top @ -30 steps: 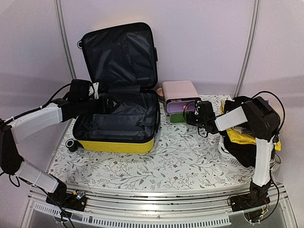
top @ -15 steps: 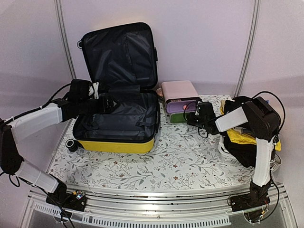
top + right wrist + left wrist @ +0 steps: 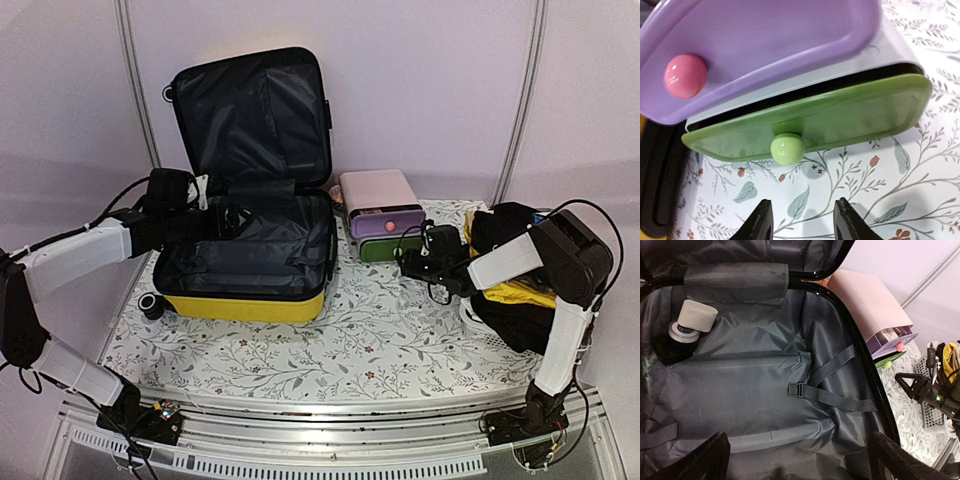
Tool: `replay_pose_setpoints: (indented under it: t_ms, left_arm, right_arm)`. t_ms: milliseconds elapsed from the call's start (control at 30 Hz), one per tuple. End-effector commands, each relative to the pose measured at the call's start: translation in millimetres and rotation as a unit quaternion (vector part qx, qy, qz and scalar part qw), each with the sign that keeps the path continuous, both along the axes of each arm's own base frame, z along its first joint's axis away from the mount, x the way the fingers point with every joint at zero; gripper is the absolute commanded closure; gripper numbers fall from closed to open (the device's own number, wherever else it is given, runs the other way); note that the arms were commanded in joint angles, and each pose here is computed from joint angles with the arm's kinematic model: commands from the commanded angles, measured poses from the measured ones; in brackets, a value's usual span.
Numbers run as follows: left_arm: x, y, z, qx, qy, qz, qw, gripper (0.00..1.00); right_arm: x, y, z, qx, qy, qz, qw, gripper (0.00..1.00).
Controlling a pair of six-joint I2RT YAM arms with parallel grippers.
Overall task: Open, take out, and arrange the luggage
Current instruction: Open the drawer in the storage box.
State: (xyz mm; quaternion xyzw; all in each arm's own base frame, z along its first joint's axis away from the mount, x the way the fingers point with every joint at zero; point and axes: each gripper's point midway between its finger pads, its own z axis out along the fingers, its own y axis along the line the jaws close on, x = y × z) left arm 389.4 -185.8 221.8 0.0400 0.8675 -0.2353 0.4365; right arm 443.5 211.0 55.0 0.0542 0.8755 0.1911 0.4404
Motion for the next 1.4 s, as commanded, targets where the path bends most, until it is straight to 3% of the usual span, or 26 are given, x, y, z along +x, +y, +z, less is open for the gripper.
replay_pose_setpoints:
  t_ms: [0,100,667,1133,1367]
  left_arm:
    - [1,3,4,-0.008,-0.008,0.001,1.000,0.02]
    - [0,3,4,-0.009,-0.007,0.000,1.000,0.02]
    - [4,2,5,-0.008,-0.011,0.002,1.000,0.02]
    - [4,4,7,-0.002,-0.013,0.003,1.000,0.02]
    - [4,6,6,0.000,-0.012,0.005,1.000,0.02]
  right_arm:
    - [4,4,12,0.002,-0.012,0.006,1.000,0.47]
    - [15,11,10,-0.003,-0.006,0.009,1.000,0.38]
    - [44,14,-11,-0.027,0.028,-0.023,0.999,0.44]
    - [48,20,-1,-0.013,0.010,-0.015,1.000,0.76]
    - [34,13,2,-0.012,0.009,-0.017,1.000,0.80]
